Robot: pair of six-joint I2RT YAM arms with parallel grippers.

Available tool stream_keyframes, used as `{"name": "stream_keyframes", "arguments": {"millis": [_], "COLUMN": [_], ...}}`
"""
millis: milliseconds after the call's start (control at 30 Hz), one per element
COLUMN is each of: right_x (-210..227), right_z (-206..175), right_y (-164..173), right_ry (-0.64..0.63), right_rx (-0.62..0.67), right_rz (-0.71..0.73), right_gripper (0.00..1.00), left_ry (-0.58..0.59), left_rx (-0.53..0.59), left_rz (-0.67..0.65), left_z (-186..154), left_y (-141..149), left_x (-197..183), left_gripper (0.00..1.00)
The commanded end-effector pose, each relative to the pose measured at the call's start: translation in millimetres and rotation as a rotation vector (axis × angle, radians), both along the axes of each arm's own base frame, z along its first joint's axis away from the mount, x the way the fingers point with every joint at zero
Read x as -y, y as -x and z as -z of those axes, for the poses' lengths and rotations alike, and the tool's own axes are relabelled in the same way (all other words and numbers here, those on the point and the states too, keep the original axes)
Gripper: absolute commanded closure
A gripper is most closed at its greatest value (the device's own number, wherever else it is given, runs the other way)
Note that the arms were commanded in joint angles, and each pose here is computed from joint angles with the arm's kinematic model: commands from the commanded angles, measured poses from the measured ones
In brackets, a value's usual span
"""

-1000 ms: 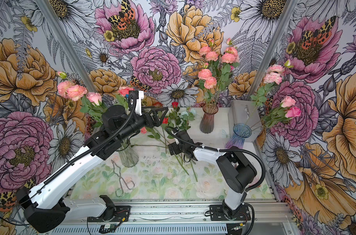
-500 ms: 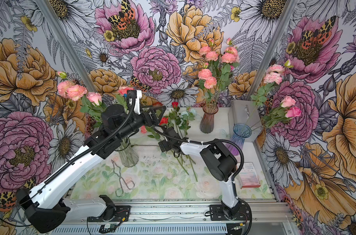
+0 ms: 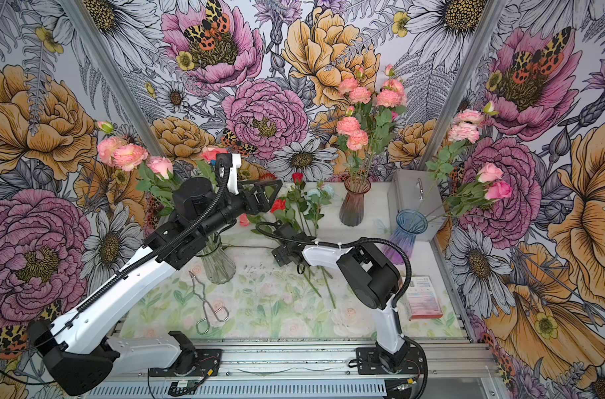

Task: Place the pink flowers into the vase
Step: Pick up the flower at the center of the board.

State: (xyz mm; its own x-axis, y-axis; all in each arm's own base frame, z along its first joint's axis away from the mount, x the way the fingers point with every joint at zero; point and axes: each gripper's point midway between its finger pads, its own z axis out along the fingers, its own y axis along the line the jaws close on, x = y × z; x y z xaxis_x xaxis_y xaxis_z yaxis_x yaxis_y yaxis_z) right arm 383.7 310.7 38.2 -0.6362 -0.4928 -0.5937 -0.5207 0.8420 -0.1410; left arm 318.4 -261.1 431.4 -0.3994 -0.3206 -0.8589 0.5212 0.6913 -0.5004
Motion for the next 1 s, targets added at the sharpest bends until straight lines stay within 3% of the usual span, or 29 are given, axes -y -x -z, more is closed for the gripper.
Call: {"name": "stream_keyframes", "arguments": {"millis": [0,533,967], "right_x": [13.2,96.0,128.4], "right_z": [-3.7,-20.4,-19.8], "right_y": [-4.4,-37.4,-42.8], "right_ry": [0.05,0.066,0.041], "right_rx": [0.029,0.041,0.003], "right_rz": [0.025,0.186,0.227], "right_gripper": [0.01,0.01,0.01], "left_ry": [0.022,0.022,0.008], "left_rx": [0.006,-0.023,-0.054], "left_rz": [0.012,0.037,0.069], "left_z": [-3.6,4.5,13.7], "left_y": [-0.2,-0.6,-2.8], "left_x": [0.5,7.4,18.5], "left_gripper": [0.01,0.01,0.01]}}
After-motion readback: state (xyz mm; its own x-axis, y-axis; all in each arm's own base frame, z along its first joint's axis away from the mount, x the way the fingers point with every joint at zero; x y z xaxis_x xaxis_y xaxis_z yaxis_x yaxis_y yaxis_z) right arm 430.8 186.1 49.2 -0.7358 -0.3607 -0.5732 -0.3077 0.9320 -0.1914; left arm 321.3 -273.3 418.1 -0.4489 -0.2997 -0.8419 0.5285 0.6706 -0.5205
